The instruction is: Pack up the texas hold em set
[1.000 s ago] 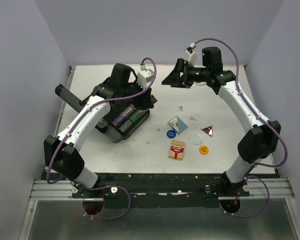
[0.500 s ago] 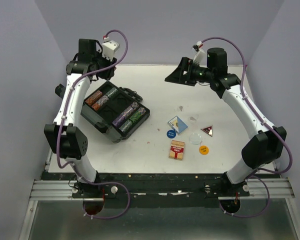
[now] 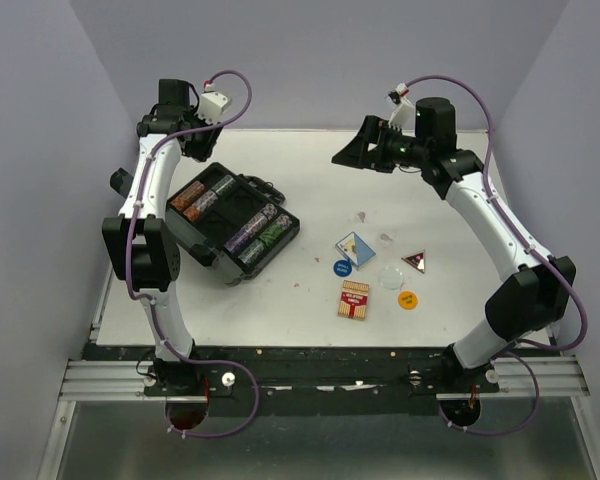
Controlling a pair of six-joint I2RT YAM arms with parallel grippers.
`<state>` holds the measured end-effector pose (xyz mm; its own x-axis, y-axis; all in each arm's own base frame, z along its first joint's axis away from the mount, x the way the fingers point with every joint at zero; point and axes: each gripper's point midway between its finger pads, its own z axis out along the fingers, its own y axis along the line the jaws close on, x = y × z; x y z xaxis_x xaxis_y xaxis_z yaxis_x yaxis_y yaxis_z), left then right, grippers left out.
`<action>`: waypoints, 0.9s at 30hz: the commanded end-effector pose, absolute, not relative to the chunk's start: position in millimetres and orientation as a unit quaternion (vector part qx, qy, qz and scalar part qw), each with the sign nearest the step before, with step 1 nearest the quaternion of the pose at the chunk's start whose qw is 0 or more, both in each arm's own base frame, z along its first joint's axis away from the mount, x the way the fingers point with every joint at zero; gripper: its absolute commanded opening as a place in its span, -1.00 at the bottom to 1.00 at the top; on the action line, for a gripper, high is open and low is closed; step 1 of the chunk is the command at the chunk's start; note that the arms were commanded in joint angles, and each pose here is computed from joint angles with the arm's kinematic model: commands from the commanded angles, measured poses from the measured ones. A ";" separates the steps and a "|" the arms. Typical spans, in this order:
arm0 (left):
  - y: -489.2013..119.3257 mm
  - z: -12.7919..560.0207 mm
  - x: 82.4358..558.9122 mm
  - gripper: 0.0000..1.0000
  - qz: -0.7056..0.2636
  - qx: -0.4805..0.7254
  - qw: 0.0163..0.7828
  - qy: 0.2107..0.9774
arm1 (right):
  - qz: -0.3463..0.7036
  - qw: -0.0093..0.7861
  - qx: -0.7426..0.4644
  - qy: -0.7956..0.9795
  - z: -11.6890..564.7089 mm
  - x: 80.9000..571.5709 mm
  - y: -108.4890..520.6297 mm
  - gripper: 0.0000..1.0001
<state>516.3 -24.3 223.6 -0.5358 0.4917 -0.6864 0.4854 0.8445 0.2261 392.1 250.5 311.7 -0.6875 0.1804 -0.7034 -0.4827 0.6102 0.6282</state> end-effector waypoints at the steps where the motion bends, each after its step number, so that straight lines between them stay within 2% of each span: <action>1: -14.6 227.0 534.2 -1.00 0.031 0.293 0.411 0.863 | 0.420 0.402 -0.093 0.808 315.0 397.0 247.1 0.96; 11: -12.4 196.9 550.8 -1.00 0.032 0.286 0.399 0.871 | 0.414 0.390 -0.089 0.818 304.4 404.3 248.5 0.96; 27: -7.2 150.7 552.6 -1.00 0.034 0.276 0.361 0.890 | 0.414 0.372 -0.084 0.827 291.1 410.5 250.1 0.96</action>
